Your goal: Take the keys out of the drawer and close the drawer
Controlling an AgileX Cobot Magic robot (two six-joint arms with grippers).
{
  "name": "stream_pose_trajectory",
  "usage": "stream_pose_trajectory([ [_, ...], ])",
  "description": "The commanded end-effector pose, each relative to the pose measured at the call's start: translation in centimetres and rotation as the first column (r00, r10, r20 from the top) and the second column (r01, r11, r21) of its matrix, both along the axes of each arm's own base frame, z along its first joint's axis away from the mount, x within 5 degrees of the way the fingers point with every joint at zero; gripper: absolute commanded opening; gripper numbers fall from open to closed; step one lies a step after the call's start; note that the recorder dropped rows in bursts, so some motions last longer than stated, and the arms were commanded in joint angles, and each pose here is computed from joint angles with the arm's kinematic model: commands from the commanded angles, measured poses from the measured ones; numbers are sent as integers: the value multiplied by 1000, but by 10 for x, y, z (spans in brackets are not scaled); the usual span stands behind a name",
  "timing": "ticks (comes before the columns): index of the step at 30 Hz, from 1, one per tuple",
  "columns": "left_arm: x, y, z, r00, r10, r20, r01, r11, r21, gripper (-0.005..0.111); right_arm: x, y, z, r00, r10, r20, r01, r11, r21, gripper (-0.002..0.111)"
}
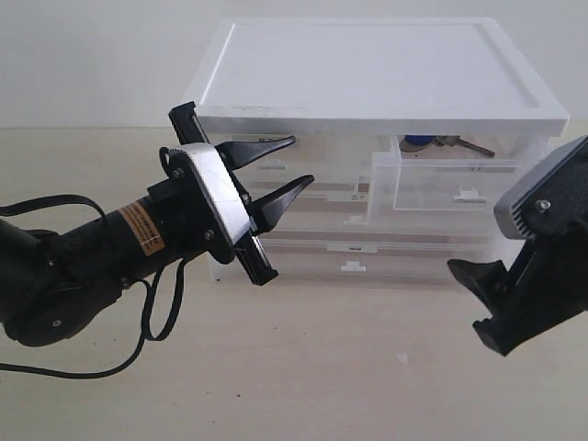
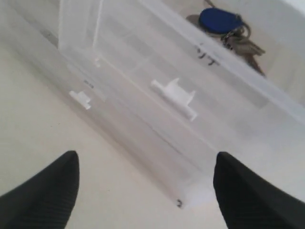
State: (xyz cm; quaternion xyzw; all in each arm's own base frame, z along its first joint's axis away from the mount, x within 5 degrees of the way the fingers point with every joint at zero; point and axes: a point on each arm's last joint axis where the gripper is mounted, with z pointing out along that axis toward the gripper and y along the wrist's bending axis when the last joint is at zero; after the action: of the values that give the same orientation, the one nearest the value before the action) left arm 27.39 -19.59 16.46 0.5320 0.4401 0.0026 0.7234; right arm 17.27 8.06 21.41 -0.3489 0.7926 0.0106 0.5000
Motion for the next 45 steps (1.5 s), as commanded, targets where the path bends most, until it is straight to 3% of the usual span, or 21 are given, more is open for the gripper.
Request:
stream_pose_trajectory([
  [1, 2, 0, 2, 1000, 18, -6, -18, 1000, -25, 39, -17, 12, 4, 996, 66, -57, -64, 997, 33, 70],
  [8, 2, 0, 2, 1000, 18, -6, -18, 1000, -25, 39, -49, 26, 51, 966, 222, 133, -241, 958, 155, 70],
  [15, 2, 0, 2, 1000, 18, -6, -18, 1000, -25, 39, -51, 31, 163, 926, 197, 323, -299, 905, 304, 70],
  [19, 2, 0, 2, 1000, 18, -6, -18, 1000, -25, 39, -41, 37, 222, 945, 195, 263, -265, 927, 265, 69],
  [22, 2, 0, 2, 1000, 18, -6, -18, 1000, -25, 39, -24, 30, 243, 991, 68, 112, -78, 993, 86, 69],
  [25, 2, 0, 2, 1000, 18, -6, -18, 1000, -25, 39, -4, 23, 246, 996, -92, -19, 86, 975, -207, 69],
  [27, 2, 0, 2, 1000, 18, -6, -18, 1000, -25, 39, 7, 31, 244, 996, -58, -61, 34, 936, -349, 69],
  [32, 2, 0, 2, 1000, 18, -6, -18, 1000, -25, 39, 26, 67, 216, 968, 131, -212, -212, 882, -421, 69],
  [37, 2, 0, 1, 1000, 13, -20, -13, 999, -35, 39, 48, 86, 181, 935, 174, -309, -322, 783, -533, 68],
  [42, 2, 0, 1, 1000, 11, -21, -11, 999, -36, 39, 55, 93, 155, 906, 185, -379, -389, 715, -581, 59],
  [45, 2, 0, 1, 1000, 11, -21, -11, 999, -36, 39, 57, 89, 145, 906, 170, -387, -396, 662, -636, 63],
])
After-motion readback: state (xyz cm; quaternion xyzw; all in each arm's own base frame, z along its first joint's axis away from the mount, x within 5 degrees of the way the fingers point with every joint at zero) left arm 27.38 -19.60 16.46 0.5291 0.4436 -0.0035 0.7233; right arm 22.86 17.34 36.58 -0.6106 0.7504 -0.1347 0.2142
